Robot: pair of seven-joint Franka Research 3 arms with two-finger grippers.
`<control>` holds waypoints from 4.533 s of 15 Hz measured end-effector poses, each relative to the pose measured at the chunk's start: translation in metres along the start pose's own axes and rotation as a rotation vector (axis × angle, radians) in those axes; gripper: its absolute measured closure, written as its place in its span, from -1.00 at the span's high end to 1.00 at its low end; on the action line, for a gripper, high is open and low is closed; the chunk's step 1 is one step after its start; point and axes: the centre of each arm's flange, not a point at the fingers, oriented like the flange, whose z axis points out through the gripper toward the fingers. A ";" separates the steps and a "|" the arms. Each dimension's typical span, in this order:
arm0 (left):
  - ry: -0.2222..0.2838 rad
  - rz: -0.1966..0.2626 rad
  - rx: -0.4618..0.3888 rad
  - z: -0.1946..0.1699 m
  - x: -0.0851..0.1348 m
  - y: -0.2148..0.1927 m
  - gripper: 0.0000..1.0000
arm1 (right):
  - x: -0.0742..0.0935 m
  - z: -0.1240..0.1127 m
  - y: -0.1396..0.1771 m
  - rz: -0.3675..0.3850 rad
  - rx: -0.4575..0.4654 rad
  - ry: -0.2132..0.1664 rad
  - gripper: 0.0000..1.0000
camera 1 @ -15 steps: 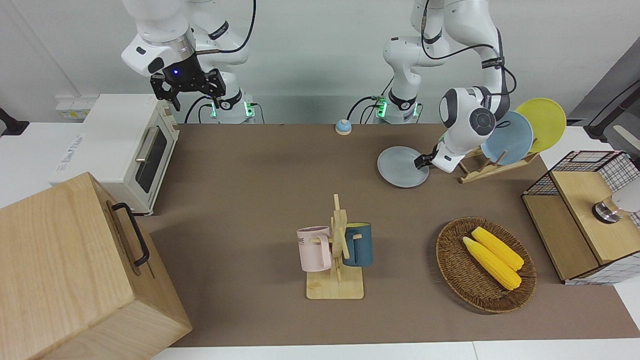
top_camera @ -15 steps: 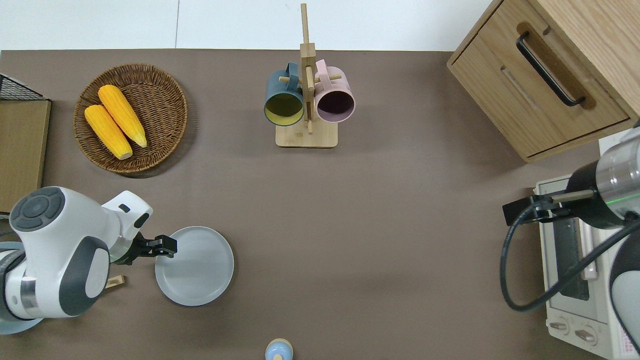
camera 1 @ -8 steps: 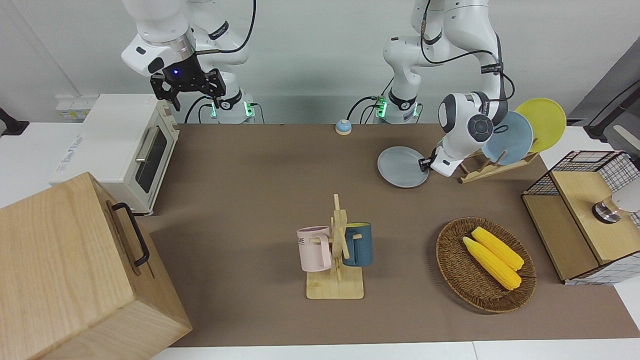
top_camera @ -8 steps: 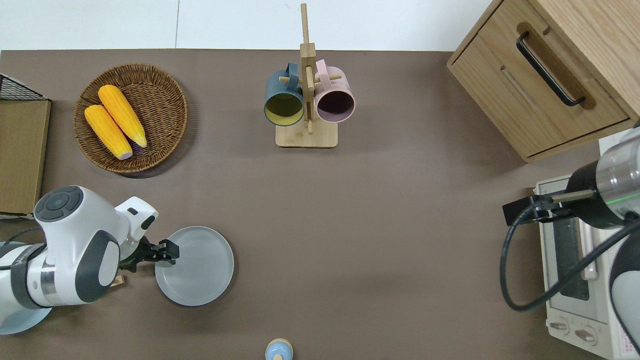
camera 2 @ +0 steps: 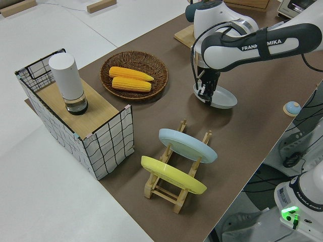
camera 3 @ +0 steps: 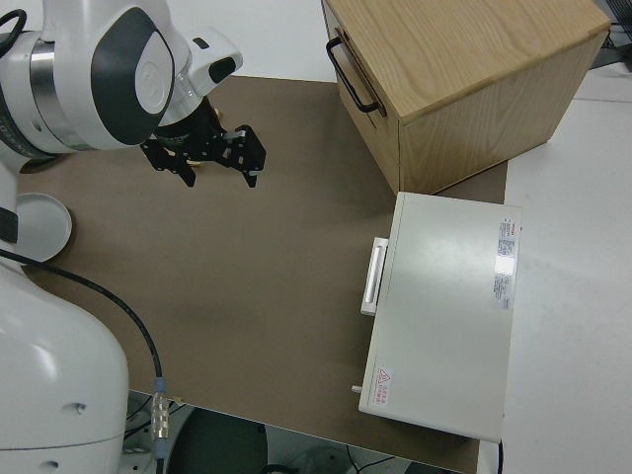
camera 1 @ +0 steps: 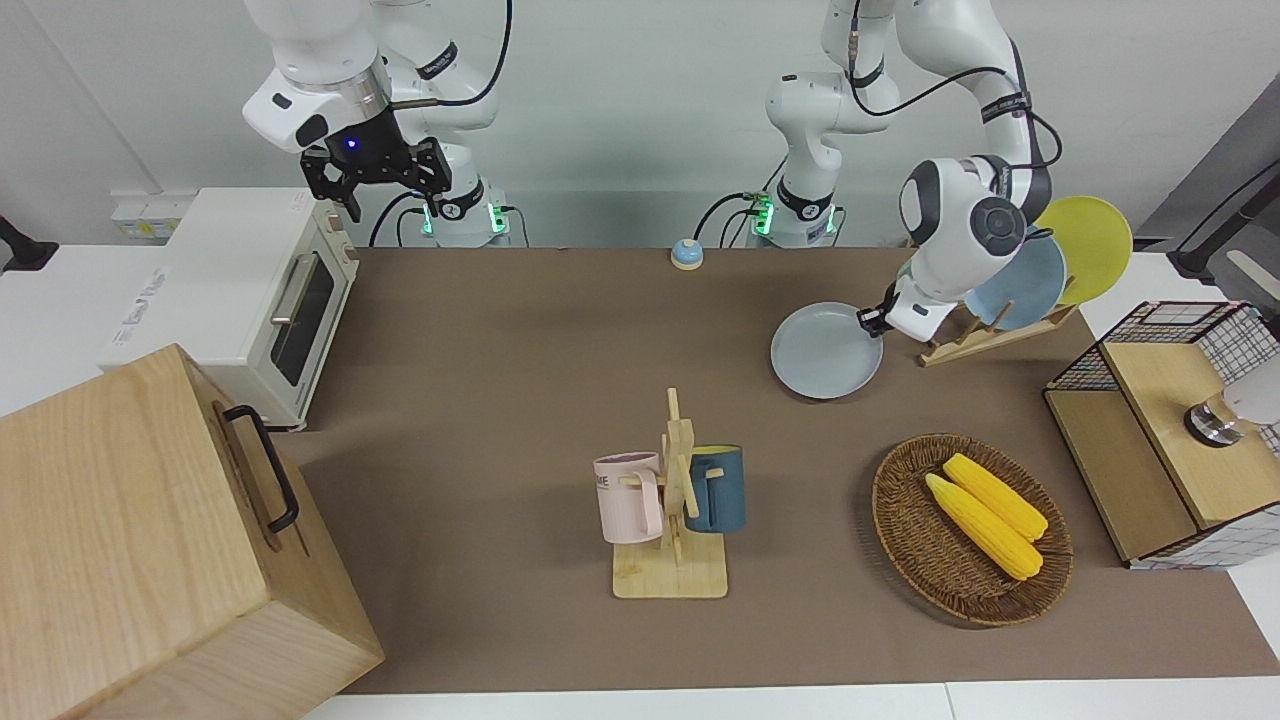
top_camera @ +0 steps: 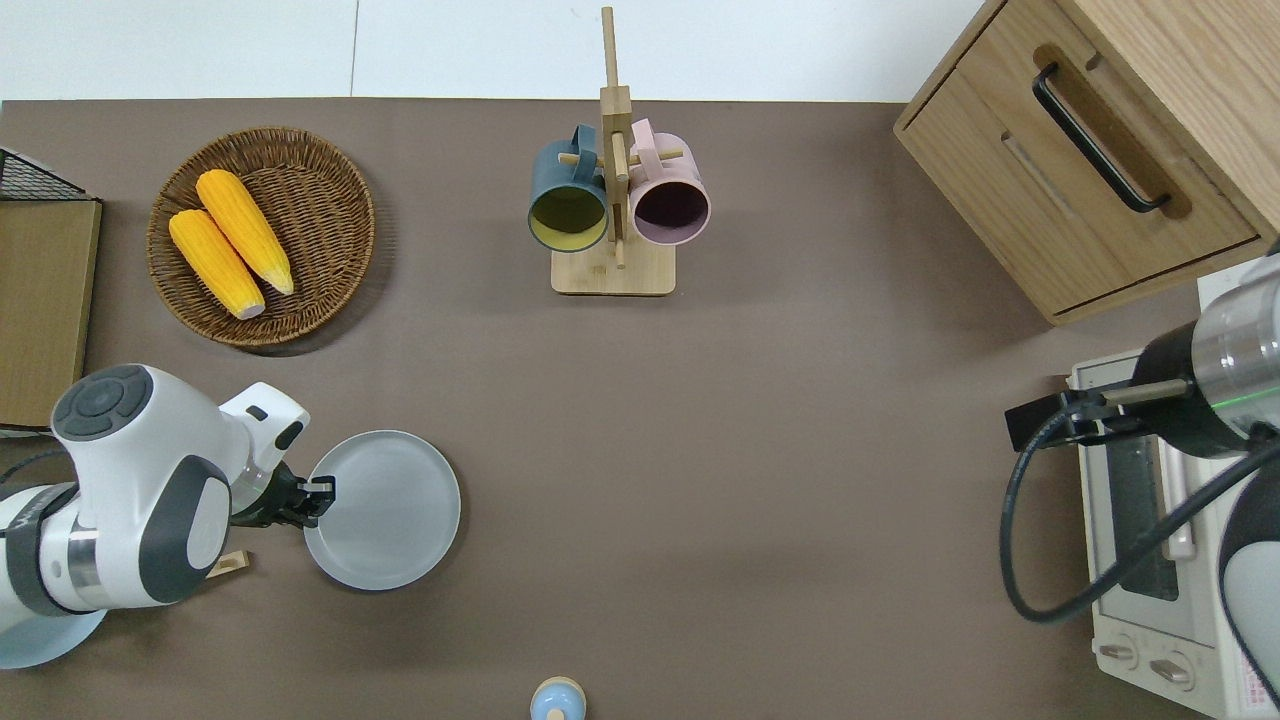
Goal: Pick gray plate from table and place it on lower plate rack with left arm
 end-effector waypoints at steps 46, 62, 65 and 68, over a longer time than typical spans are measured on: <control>0.085 -0.416 0.452 -0.128 -0.030 0.049 0.99 | 0.000 0.000 0.000 0.000 0.000 0.000 0.98; 0.259 0.182 0.006 -0.260 -0.091 -0.002 1.00 | 0.000 0.000 0.000 0.000 0.000 0.000 0.98; 0.263 0.159 -0.001 -0.261 -0.091 0.001 1.00 | 0.000 0.000 0.000 0.000 0.000 0.000 0.98; 0.271 0.148 0.019 -0.262 -0.092 0.005 1.00 | 0.000 0.000 0.000 0.000 0.000 0.000 0.98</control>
